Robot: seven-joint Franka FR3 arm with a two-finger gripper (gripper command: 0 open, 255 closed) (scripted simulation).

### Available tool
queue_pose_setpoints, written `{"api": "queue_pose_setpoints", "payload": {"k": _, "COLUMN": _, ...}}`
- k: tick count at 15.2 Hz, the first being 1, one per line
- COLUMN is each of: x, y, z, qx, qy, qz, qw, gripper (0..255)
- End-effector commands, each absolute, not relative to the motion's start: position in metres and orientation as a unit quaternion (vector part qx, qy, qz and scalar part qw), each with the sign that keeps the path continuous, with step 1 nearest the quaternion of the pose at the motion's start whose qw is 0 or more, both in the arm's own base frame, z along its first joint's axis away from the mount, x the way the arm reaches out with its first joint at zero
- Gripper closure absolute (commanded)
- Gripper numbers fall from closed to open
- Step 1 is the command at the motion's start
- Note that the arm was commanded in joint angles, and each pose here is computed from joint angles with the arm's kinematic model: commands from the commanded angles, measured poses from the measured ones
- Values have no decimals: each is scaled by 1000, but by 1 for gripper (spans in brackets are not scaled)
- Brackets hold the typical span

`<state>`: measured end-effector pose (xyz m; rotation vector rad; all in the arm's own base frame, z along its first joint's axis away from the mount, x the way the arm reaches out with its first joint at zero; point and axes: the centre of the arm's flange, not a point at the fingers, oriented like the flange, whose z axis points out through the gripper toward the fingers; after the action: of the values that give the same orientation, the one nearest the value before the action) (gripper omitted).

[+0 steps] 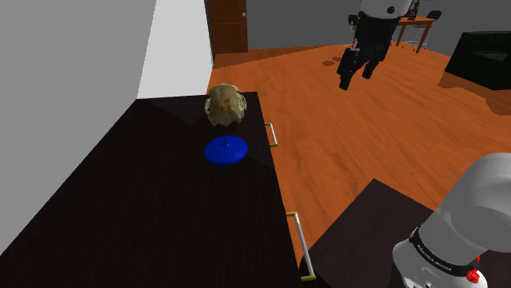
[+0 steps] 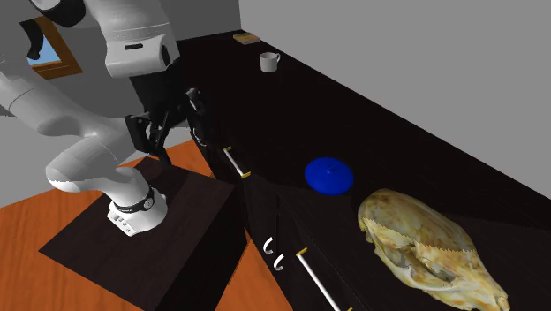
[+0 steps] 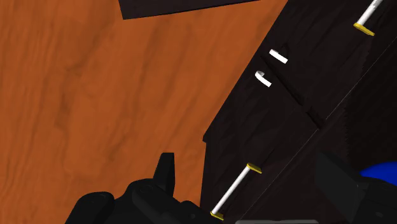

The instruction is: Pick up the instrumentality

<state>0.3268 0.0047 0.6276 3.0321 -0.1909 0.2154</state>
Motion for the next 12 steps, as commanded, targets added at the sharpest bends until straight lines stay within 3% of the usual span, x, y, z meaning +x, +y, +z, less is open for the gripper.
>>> {"api": "queue_pose_setpoints", "payload": {"k": 1, "x": 327, "y": 5, "z": 628, "qx": 994, "qy": -63, "qz": 71, "qw": 48, "gripper": 0}}
{"api": "queue_pose_setpoints", "payload": {"k": 12, "x": 433, "y": 95, "z": 576, "qx": 996, "qy": -57, "qz": 45, "qw": 43, "gripper": 0}}
